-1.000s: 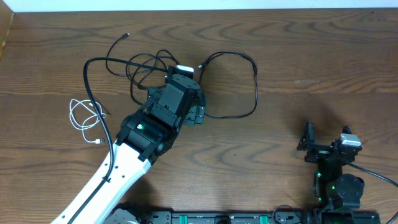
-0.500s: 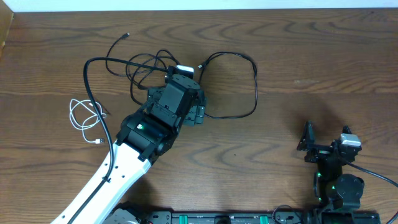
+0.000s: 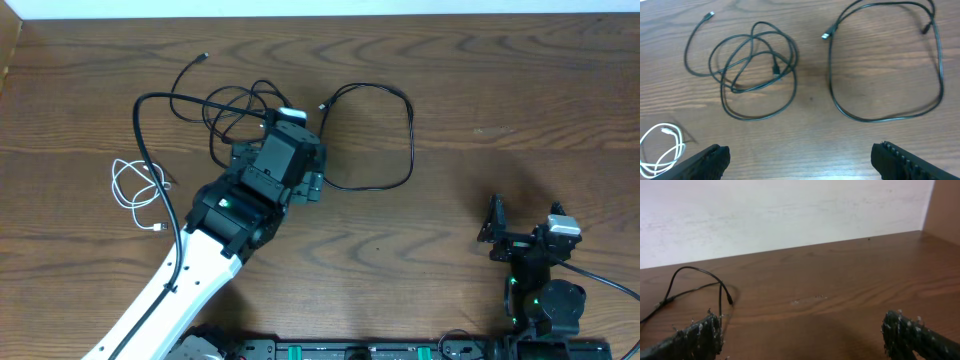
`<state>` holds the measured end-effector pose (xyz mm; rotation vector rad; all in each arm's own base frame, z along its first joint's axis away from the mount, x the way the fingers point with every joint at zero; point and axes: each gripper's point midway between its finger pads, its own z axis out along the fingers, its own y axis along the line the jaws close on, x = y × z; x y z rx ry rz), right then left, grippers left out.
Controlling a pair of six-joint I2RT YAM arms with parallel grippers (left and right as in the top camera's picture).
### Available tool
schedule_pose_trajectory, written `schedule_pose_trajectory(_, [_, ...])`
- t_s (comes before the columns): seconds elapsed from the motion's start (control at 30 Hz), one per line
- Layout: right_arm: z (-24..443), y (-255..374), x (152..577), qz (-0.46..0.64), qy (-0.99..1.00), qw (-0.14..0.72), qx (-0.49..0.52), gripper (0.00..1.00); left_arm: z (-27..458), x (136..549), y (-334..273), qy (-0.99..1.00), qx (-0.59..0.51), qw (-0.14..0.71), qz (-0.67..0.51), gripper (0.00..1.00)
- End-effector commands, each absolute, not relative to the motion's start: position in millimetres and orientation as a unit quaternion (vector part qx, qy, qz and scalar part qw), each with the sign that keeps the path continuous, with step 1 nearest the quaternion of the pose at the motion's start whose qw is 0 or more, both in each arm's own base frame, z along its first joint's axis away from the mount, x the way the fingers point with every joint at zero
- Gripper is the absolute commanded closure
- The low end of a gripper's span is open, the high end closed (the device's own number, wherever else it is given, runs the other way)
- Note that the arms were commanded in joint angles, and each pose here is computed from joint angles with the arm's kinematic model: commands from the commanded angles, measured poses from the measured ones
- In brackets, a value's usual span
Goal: Untangle cables
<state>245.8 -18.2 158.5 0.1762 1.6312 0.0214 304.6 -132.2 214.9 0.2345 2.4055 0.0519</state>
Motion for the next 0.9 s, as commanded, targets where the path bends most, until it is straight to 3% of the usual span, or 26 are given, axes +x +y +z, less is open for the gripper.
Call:
schedule_pose_trajectory(0.0, [158, -21, 245, 0.008, 0.725, 0.683, 0.088, 0.01, 226, 308, -110, 0.926, 0.062, 0.370, 0.036, 0.05])
schedule_pose_trajectory(0.23, [158, -21, 245, 0.009, 0.725, 0.683, 0.088, 0.01, 260, 292, -57, 0.913, -0.023, 0.407, -0.022, 0.05])
schedule_pose_trajectory(0.43, [158, -21, 245, 0.008, 0.725, 0.683, 0.088, 0.01, 273, 252, -12, 0.882, -0.091, 0.460, -0.042, 0.05])
schedule_pose_trajectory(0.67, [158, -21, 245, 0.008, 0.725, 0.683, 0.088, 0.01, 256, 202, 8, 0.841, -0.124, 0.524, -0.040, 0.05])
schedule_pose_trajectory(0.87, [158, -21, 245, 0.008, 0.725, 0.683, 0.088, 0.01, 239, 194, 16, 0.799, -0.154, 0.579, -0.053, 0.05])
